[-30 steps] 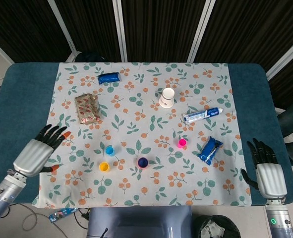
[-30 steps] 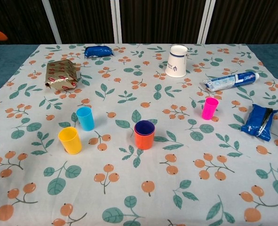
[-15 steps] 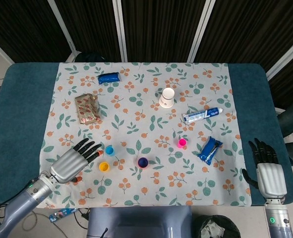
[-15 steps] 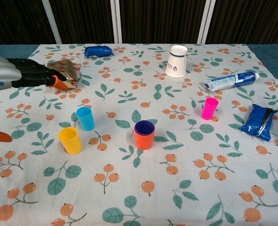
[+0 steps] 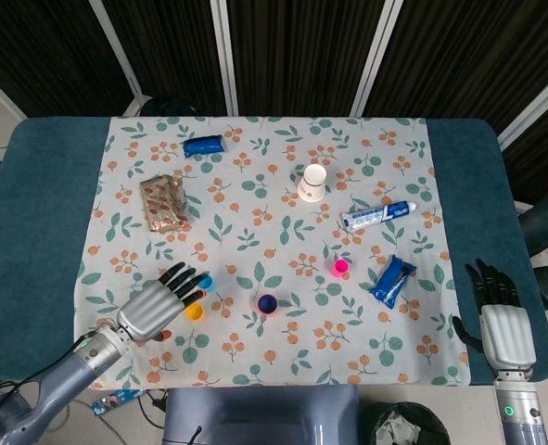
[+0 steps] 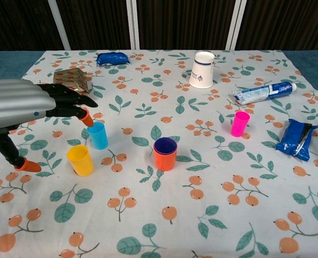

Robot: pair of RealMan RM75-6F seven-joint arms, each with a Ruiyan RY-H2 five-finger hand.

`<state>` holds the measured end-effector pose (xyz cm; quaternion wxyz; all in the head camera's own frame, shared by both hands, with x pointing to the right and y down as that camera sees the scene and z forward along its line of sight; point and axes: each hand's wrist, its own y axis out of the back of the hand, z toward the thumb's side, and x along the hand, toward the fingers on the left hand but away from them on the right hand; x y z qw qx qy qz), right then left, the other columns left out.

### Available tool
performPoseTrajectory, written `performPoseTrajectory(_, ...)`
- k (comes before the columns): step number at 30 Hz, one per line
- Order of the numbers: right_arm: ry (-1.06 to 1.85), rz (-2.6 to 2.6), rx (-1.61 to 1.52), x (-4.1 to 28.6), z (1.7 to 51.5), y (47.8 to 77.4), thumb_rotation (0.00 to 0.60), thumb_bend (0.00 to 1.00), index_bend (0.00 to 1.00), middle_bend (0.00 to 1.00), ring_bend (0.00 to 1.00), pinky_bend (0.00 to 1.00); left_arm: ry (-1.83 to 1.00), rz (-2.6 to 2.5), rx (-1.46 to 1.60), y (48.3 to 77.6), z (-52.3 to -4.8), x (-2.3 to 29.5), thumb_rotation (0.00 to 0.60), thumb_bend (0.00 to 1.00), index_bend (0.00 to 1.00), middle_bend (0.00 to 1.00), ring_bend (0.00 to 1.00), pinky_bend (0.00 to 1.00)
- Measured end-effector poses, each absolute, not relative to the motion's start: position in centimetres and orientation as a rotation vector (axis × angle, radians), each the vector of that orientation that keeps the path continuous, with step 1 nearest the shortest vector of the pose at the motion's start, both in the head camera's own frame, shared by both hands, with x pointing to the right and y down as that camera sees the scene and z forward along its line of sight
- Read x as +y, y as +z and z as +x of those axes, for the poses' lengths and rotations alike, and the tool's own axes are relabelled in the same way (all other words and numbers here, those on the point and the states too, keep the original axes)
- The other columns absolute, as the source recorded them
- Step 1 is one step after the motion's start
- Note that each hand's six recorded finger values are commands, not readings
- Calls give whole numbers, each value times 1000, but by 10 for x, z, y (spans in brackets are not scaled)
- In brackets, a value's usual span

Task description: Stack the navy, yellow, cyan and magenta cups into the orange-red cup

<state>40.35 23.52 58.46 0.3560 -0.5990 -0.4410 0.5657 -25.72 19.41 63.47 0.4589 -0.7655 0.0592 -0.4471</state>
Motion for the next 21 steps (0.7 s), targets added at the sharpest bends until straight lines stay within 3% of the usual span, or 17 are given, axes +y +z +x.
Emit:
performPoseTrajectory(10, 1474, -1552, -1140, 236, 403, 587, 600, 389, 0, 0, 0, 97, -1091, -1883, 104, 649, -246, 197, 600, 168, 346, 36, 0, 0)
performPoseTrajectory(21, 1481, -1550, -1148, 236, 405, 587, 600, 389, 0, 0, 0, 96, -1111, -1868, 112, 659, -247, 196, 600, 234, 383, 54, 0, 0)
